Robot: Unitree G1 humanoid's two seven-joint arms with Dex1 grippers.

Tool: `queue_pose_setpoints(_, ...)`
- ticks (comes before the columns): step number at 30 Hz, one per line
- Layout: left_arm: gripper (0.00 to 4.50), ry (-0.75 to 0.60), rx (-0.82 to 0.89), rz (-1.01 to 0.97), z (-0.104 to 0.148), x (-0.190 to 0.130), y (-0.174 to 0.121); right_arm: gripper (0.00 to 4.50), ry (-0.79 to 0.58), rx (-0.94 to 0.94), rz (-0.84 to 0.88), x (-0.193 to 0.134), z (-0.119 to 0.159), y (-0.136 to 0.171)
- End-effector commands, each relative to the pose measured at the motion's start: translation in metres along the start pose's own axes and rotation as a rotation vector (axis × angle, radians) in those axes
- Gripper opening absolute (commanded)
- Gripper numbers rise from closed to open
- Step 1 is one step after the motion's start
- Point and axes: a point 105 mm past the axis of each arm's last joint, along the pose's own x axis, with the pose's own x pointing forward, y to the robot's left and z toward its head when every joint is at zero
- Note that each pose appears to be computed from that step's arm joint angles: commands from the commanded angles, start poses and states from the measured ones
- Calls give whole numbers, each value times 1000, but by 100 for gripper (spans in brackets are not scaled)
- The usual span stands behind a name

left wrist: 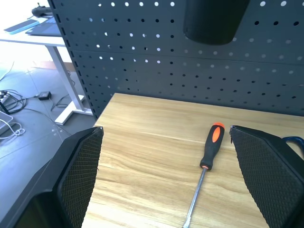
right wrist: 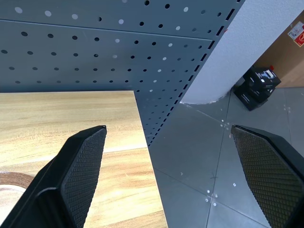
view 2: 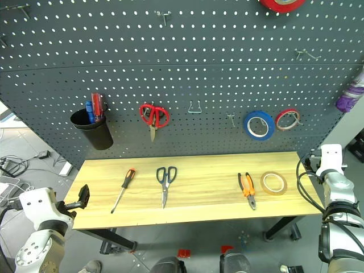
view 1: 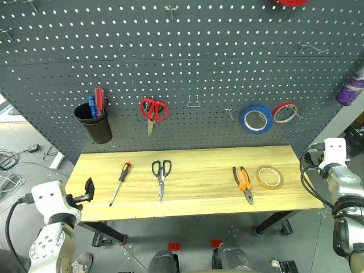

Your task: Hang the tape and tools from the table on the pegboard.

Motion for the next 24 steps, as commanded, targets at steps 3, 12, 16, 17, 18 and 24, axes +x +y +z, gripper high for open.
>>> queue_pose_setpoints(3, 449, -34, 27, 32, 9, -3, 9, 450, -69, -1, 7, 3, 22, 1)
queue_pose_setpoints(12, 449, -28, 38, 73, 5, -8, 13, 450, -68, -5, 25, 4, 21, 6)
queue_pose_setpoints(16, 449, -30, 32, 83, 5, -9, 13, 450, -71, 3, 39, 4, 21, 10)
queue_pose_setpoints(17, 449, -30, 30, 83, 5, -9, 13, 450, -72, 3, 40, 4, 22, 10)
queue_pose_setpoints(18, 449, -31, 28, 83, 5, -9, 13, 450, -74, 2, 43, 4, 22, 11)
queue_pose_setpoints(24, 449, -40, 27, 79, 10, -8, 12, 450, -86, -8, 61, 4, 24, 15)
